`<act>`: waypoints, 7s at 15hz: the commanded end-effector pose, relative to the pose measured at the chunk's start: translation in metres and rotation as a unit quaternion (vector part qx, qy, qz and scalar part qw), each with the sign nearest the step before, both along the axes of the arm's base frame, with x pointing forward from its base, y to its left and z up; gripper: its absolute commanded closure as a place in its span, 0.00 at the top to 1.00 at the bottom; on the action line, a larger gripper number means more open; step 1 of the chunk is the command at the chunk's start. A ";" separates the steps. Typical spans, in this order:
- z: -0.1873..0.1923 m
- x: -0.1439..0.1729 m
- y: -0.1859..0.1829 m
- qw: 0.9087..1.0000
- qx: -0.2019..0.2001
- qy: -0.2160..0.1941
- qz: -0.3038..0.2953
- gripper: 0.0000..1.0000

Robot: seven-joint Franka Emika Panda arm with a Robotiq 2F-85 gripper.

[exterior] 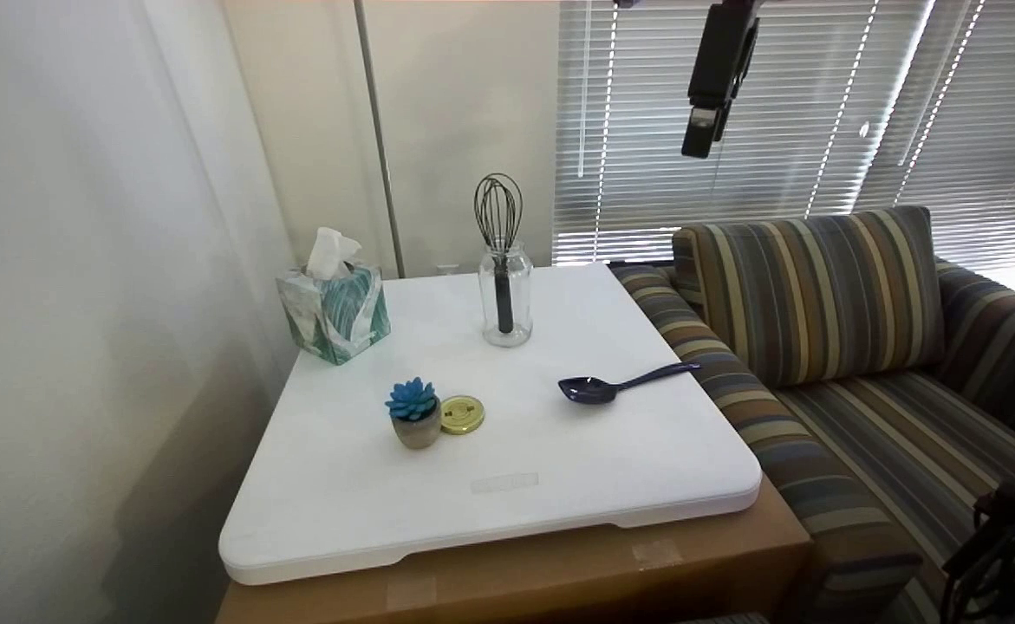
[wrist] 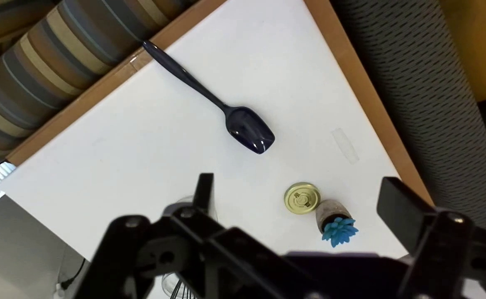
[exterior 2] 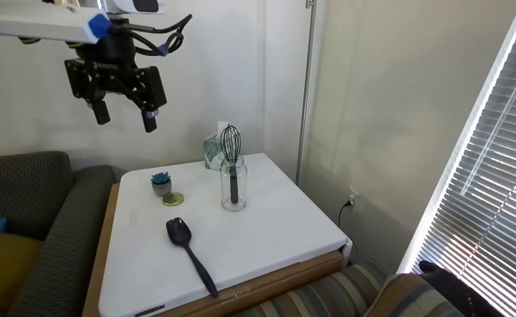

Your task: Remove the whisk from the glass jar

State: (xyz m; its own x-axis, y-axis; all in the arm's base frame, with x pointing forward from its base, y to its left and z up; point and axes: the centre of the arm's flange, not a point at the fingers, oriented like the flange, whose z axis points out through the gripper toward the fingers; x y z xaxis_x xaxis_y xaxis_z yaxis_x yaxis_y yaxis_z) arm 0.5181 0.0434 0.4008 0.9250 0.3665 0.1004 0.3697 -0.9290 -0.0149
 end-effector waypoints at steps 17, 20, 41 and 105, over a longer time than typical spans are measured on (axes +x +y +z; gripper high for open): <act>-0.043 0.145 -0.036 0.994 -0.027 -0.083 0.060 1.00; -0.044 0.183 -0.046 0.990 -0.024 -0.094 0.104 1.00; -0.098 0.273 -0.034 0.970 0.045 -0.077 0.226 0.53; -0.044 0.163 -0.096 0.965 0.027 0.226 0.130 0.01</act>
